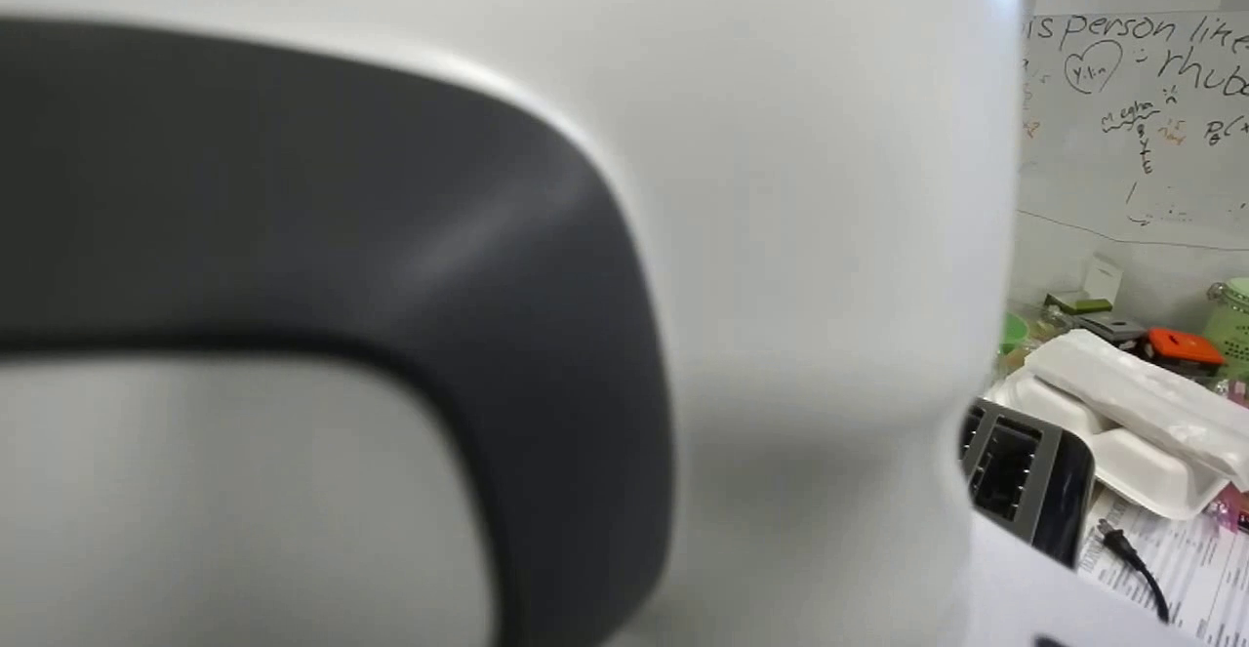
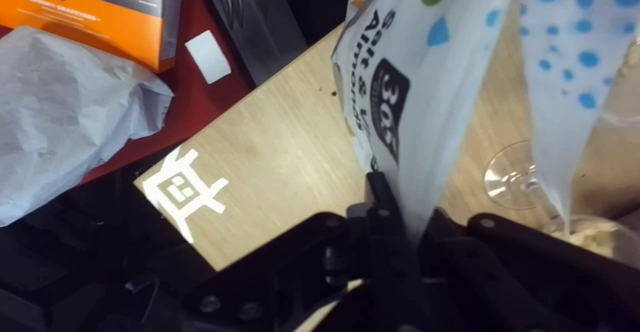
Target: Pick up the sachet from the table and move it to the left.
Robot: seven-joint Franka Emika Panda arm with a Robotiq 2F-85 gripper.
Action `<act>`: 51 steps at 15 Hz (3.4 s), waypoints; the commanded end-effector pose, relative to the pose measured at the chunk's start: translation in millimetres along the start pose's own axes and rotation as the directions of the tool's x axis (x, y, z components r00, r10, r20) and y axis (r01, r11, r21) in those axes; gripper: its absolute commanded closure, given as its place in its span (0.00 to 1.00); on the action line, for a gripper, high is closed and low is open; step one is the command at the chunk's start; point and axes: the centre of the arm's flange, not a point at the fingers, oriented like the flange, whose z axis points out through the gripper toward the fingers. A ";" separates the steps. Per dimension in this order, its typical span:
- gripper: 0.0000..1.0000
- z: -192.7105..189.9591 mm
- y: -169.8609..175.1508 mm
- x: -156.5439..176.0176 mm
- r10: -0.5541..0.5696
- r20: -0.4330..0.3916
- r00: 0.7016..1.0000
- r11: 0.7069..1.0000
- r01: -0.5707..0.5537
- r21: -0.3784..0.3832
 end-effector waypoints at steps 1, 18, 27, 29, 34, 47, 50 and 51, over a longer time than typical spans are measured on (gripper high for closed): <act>0.99 -2.3 -4.0 -5.6 -0.028 0.006 1.000 0.999 0.027 0.029; 1.00 -33.2 -38.3 -53.5 -0.405 -0.072 0.911 0.914 0.405 -0.019; 1.00 -69.2 -75.4 -39.7 -0.672 -0.182 0.718 0.727 0.686 0.023; 0.99 -71.3 -77.3 -40.1 -0.676 -0.188 0.712 0.721 0.692 0.029; 0.99 -70.6 -76.6 -40.1 -0.675 -0.186 0.714 0.723 0.690 0.030; 1.00 -65.6 -147.8 -83.0 -0.919 -0.274 0.284 0.278 0.959 0.061; 1.00 -77.8 -163.6 -60.1 -0.921 -0.279 0.271 0.264 0.962 0.063; 0.99 -78.4 -166.1 -60.9 -0.923 -0.284 0.262 0.253 0.965 0.066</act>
